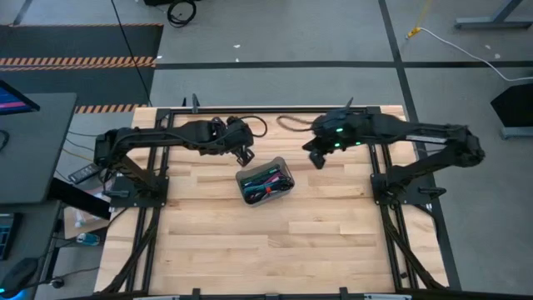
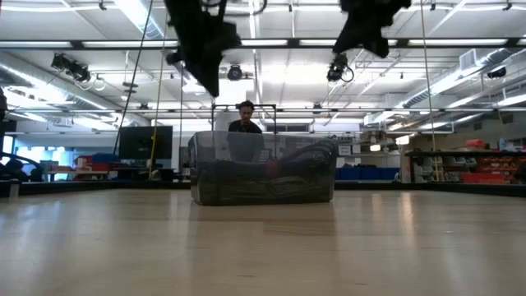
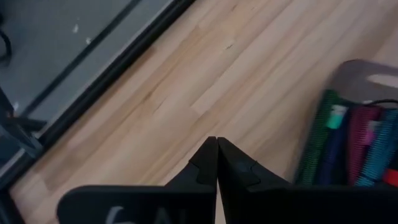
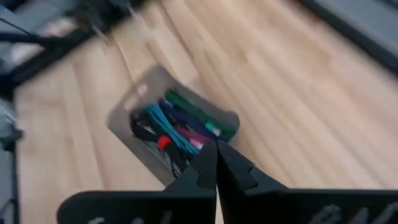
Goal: Pick and place USB-C Cables
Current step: Adjust the black bin
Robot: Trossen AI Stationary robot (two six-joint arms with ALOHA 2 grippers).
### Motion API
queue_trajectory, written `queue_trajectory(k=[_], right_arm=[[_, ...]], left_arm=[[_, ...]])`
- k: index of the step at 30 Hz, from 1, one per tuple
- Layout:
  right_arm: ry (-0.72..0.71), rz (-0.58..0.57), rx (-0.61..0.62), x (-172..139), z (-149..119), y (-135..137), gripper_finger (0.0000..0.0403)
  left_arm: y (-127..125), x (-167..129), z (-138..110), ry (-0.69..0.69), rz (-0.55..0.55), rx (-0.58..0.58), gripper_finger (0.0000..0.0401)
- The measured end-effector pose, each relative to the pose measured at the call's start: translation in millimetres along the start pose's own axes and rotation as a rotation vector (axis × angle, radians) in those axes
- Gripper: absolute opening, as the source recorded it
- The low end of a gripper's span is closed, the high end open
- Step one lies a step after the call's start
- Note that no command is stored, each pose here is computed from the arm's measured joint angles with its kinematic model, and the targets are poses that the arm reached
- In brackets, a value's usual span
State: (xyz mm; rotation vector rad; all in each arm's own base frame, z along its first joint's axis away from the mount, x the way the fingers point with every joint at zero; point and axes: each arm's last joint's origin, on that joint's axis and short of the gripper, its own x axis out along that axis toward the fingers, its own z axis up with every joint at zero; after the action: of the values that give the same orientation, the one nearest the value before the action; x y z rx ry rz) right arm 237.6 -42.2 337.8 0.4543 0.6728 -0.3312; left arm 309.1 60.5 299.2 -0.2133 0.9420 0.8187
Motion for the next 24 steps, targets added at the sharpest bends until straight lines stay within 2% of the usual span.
queue_trajectory(k=[4,8,11,16,24], right_arm=[[-0.201,0.069,-0.028,-47.2,4.2,2.6,0.0002],[-0.392,0.16,-0.055,-91.0,4.3,4.2,0.0001],[-0.484,0.209,-0.065,-113.7,1.5,4.3,0.0001],[-0.532,0.246,-0.076,-129.0,-2.8,4.8,0.0001],[-0.505,0.259,-0.071,-123.4,-2.9,9.3,0.0]], left_arm=[[10.1,24.4,-7.1,0.022,0.022,-0.056,0.0004],[16.4,44.7,-3.9,-0.057,-0.021,-0.112,0.0002],[16.4,60.7,4.5,-0.133,-0.069,-0.143,0.0002],[7.2,95.4,10.4,-0.106,-0.116,-0.121,0.0001],[-20.7,128.1,19.7,-0.026,-0.195,-0.07,0.0001]])
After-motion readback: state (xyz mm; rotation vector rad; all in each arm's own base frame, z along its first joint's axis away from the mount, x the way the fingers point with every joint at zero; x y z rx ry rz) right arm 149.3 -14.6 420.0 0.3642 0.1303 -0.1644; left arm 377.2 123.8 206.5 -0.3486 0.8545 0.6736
